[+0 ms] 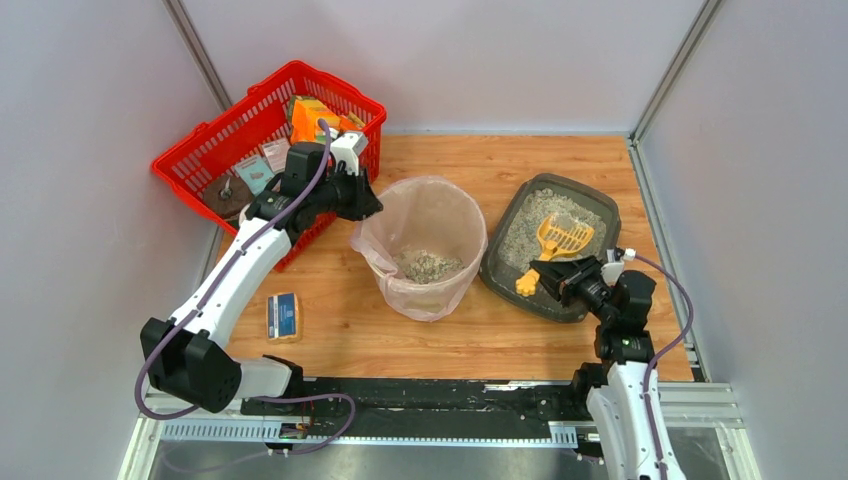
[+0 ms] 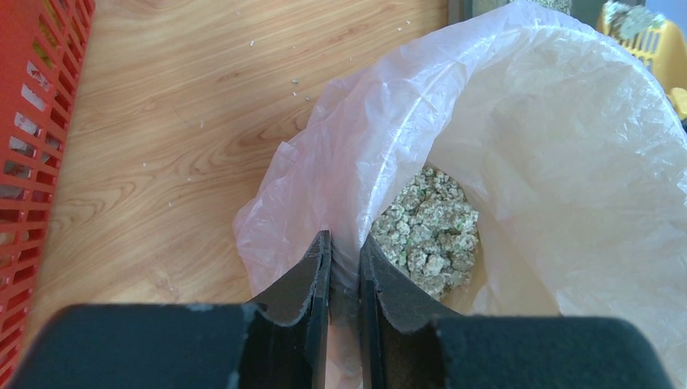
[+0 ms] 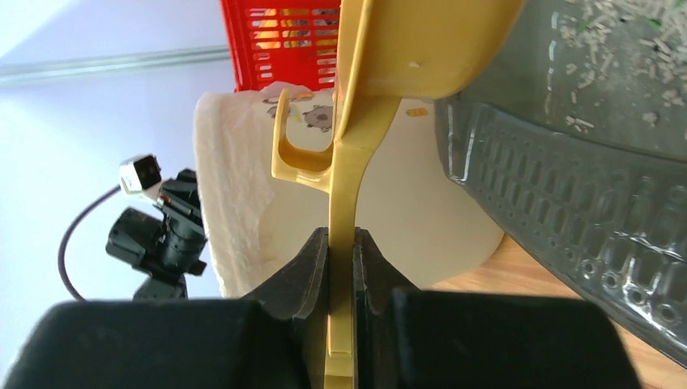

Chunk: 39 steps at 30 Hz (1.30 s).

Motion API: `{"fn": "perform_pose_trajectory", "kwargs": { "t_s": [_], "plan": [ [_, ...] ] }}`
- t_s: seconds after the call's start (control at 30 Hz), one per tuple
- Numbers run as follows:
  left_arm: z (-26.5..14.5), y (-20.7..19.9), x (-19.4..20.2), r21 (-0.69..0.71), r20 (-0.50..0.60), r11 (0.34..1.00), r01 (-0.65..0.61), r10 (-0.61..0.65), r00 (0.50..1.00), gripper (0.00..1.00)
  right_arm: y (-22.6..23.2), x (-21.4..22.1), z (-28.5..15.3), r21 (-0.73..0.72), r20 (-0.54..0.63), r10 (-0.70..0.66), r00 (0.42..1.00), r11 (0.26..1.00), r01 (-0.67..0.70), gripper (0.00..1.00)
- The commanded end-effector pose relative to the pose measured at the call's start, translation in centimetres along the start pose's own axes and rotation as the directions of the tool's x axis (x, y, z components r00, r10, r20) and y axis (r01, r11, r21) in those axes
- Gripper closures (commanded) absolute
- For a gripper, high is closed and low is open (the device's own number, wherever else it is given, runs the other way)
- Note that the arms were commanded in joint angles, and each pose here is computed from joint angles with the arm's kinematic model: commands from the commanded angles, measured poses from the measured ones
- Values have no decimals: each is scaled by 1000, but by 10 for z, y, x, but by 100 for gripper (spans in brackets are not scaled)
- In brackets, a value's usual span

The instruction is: Clean the litter box

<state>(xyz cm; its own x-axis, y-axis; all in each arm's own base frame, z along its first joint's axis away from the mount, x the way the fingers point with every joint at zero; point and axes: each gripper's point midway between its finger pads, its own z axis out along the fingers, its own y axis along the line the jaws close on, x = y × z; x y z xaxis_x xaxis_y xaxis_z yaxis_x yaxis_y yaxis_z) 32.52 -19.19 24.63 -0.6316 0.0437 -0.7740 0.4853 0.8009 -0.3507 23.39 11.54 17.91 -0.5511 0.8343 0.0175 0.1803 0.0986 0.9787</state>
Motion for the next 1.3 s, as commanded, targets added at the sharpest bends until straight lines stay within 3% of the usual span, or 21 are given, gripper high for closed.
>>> {"fn": "perform_pose_trajectory", "kwargs": {
  "t_s": [0.0,0.3,0.4,0.5,0.57,0.67,0.77,0.87,0.97,1.03,1.17,1.27],
  "plan": [
    [-14,-25,-14,81,38,996,-34,31,999,100,20,2,-7,-96,24,-184,983,978,185,100],
    [-10,-22,-10,73,21,997,-28,27,999,100,21,8,-7,-159,7,-260,966,953,258,100],
    [-8,-20,-9,72,14,997,-28,27,1000,100,32,16,-11,-238,-16,-288,957,931,276,100],
    [-7,-20,-8,70,10,997,-26,26,1000,100,25,11,-11,-207,29,-327,945,922,326,100],
    [-6,-20,-7,75,6,997,-24,23,1000,100,16,8,-8,-178,35,-309,950,934,310,100],
    [-5,-18,-6,68,-2,998,-20,20,1000,100,20,20,-13,-252,-10,-299,954,924,287,100],
    [-4,-20,-7,77,1,997,-20,20,1000,100,5,12,-10,-185,30,-294,955,938,294,100],
    [-4,-19,-6,72,-2,997,-18,19,1000,100,11,21,-14,-241,-6,-295,956,928,285,100],
    [-4,-20,-6,77,-1,997,-18,18,1000,100,-3,9,-8,-180,43,-266,963,946,270,100],
    [-4,-19,-6,74,0,997,-20,20,1000,100,13,20,-14,-275,9,-294,956,918,286,100],
    [-6,-18,-8,64,5,998,-27,27,1000,100,-7,8,-10,-113,33,-293,956,949,295,100],
    [-9,-18,-11,54,16,998,-34,33,999,100,13,17,-13,-263,9,-257,966,932,250,100]
  ]
}}
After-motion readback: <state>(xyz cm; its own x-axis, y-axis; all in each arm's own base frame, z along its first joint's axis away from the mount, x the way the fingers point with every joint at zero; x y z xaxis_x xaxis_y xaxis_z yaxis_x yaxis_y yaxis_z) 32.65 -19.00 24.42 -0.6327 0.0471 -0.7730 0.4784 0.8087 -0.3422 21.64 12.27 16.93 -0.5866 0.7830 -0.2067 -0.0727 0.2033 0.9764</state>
